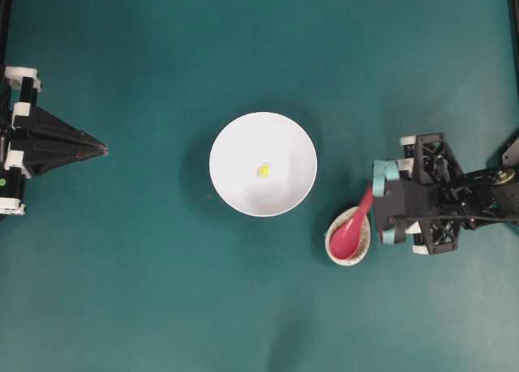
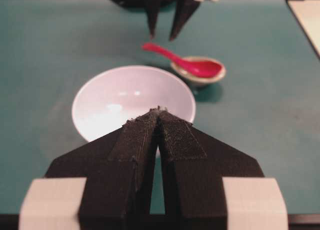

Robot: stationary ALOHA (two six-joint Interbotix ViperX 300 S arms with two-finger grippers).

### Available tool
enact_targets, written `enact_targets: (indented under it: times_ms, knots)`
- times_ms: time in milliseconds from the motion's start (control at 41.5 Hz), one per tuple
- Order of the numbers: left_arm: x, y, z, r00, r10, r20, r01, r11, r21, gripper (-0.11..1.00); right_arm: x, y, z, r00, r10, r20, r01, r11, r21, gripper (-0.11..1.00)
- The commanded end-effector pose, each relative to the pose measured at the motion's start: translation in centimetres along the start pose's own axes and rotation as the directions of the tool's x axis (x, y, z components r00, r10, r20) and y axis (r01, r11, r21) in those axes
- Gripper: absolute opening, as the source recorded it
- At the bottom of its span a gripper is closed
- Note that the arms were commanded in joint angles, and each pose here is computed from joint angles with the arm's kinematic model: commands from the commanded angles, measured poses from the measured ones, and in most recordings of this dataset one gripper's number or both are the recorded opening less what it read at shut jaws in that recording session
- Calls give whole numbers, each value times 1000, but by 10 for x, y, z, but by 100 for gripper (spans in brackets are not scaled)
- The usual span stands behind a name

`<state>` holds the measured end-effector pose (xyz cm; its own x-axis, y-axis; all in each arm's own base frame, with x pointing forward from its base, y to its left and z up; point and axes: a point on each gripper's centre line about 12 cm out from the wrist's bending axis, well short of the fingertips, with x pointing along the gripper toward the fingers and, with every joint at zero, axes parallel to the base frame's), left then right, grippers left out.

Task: Scoop the yellow hexagonal prism block from the bowl with a spoon using the right arm.

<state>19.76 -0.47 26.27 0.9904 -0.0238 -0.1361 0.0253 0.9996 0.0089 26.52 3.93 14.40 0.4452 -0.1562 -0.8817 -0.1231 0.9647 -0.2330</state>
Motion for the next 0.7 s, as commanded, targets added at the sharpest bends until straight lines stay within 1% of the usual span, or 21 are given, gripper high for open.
enact_targets:
  times_ms: [0,24,121,241,338,410,458,483,531,579,676]
  knots:
    - [2,0,3,1000,-2,3,2,1000,5,0,-9,-4,13,999,-9,50,12,998,-54,51]
    - [2,0,3,1000,-2,5,2,1000,5,0,-9,-4,14,999,-10,52,14,997,-81,51]
    - [2,0,2,1000,-2,2,2,1000,5,0,-9,-4,14,999,-10,54,18,989,-148,51]
    - [2,-1,2,1000,-3,-3,3,1000,5,0,-10,-4,16,998,-8,60,20,979,-202,51]
    - [2,-1,2,1000,-3,-6,3,1000,5,0,-11,-1,19,997,-3,72,22,965,-263,51]
    - [2,0,2,1000,-2,-6,2,1000,5,0,-13,5,20,996,12,87,18,943,-332,52]
    - [2,-1,2,1000,-3,-6,3,1000,5,0,-14,10,22,995,29,100,12,922,-386,52]
    - [2,0,2,1000,-2,-6,2,1000,5,0,-14,14,23,993,39,108,10,908,-418,52]
    - [2,0,2,1000,-2,-6,2,1000,5,0,-14,19,26,991,57,122,5,889,-458,52]
    - [2,-1,2,1000,-3,-5,3,1000,5,0,-15,23,29,988,74,133,-2,878,-478,53]
    - [2,0,2,1000,-2,-5,2,1000,5,0,-13,32,35,983,111,144,-27,872,-489,55]
